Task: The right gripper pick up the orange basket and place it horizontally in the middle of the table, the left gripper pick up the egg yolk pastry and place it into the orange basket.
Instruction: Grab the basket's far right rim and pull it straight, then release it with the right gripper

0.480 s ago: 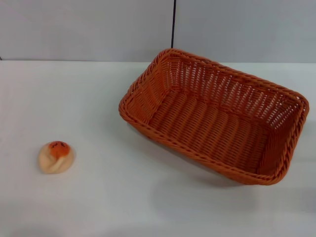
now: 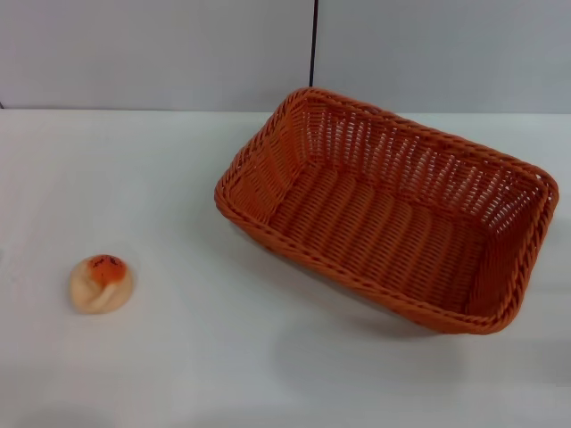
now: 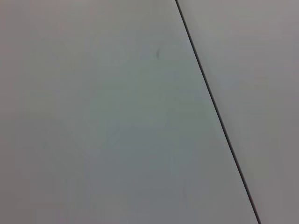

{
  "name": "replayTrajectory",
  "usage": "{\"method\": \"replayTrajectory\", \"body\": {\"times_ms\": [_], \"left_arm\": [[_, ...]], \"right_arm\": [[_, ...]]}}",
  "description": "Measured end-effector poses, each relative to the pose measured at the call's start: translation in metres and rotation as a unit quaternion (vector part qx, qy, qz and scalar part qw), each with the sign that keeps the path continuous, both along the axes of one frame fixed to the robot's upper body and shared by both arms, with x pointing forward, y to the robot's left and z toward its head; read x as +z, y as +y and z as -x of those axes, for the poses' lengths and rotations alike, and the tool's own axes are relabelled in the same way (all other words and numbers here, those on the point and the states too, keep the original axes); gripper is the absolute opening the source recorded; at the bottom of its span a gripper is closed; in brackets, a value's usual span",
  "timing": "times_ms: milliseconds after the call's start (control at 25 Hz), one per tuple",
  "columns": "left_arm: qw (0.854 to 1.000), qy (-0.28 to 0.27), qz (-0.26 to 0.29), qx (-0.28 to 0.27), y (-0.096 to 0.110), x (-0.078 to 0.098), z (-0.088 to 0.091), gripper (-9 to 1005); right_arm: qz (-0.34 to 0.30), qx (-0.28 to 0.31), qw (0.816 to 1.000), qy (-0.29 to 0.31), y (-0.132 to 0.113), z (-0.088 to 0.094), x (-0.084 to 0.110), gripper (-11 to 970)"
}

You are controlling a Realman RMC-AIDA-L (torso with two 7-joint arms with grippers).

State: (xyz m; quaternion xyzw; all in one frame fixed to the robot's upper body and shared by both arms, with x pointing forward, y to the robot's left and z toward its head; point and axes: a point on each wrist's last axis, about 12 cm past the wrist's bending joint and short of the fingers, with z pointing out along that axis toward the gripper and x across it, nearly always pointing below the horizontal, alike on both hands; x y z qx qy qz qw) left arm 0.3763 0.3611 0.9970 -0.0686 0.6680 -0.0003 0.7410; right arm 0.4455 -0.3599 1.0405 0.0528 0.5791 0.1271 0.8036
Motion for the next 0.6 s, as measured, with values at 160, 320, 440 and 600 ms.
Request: {"method": "replayTrajectory", "body": {"times_ms": [160,320,440,600], "left_arm": [[1.000,-0.003,0.002,0.000,-0.001,0.000,0.002,811],[1.000,-0.004,0.003,-0.002,-0.002,0.000,0.002,810],[1.000,-0.005,0.003,-0.004,-0.003,0.000,0.002,810],[1.000,-0.007,0.004,-0.005,-0.004,0.001,0.002,809]], "right_arm": [[0.000,0.003,1.000,-0.004,0.001,-0.002,0.001,823],[0.000,0.006,1.000,-0.008,0.003,-0.006,0.003,823],[0.000,0.012,1.000,-0.013,0.005,-0.012,0.006,823],[-0.001,0.014,1.000,-0.015,0.006,-0.014,0.007,822]]}}
